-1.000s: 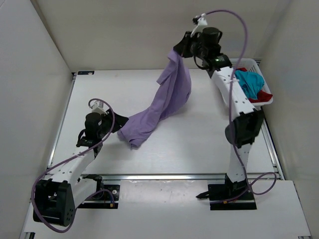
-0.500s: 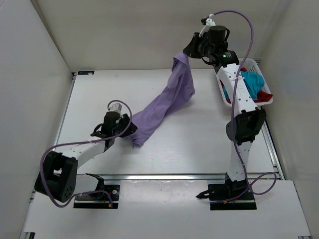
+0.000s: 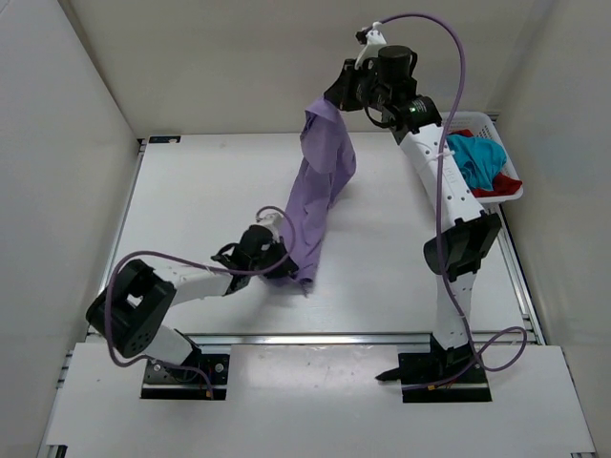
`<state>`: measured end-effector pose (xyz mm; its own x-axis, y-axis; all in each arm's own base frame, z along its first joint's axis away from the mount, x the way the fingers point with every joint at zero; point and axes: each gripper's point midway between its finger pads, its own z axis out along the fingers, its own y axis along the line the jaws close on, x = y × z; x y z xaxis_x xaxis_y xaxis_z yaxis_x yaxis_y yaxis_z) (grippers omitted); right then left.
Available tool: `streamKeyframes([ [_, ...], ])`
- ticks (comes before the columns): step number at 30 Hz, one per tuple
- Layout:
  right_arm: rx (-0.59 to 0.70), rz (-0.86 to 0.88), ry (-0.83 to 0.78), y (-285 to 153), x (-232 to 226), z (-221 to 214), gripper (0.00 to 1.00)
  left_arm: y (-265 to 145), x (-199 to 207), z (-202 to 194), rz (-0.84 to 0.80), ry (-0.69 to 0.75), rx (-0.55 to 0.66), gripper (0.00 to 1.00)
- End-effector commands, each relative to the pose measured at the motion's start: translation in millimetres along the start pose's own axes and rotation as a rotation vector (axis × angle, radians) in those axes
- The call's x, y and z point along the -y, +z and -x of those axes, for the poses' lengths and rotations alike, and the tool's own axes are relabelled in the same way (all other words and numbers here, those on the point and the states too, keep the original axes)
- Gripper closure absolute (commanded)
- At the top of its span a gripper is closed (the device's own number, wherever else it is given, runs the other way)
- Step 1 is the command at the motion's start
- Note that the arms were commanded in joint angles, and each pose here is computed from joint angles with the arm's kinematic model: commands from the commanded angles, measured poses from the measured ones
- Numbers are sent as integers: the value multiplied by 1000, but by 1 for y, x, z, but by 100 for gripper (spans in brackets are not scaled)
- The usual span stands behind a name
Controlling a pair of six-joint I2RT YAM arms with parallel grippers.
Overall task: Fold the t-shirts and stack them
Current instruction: Move the tshirt to the center of the board, then flatten out the tshirt
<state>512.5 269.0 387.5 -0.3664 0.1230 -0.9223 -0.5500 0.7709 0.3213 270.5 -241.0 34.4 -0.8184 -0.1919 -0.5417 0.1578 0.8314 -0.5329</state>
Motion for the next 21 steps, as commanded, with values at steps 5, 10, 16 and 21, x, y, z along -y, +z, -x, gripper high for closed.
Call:
streamKeyframes([
  [5, -3, 225, -6, 25, -49, -4, 100, -64, 182, -25, -591, 44, 26, 48],
  [10, -9, 231, -33, -2, -58, 7, 52, -61, 103, 20, -435, -79, 161, 16],
  [16, -153, 26, 35, -25, -21, -56, 62, -71, 51, 117, -136, 0, 417, 21],
  [21, -92, -105, 162, -95, -1, -152, 79, -28, 28, 157, -13, 31, 349, 16],
])
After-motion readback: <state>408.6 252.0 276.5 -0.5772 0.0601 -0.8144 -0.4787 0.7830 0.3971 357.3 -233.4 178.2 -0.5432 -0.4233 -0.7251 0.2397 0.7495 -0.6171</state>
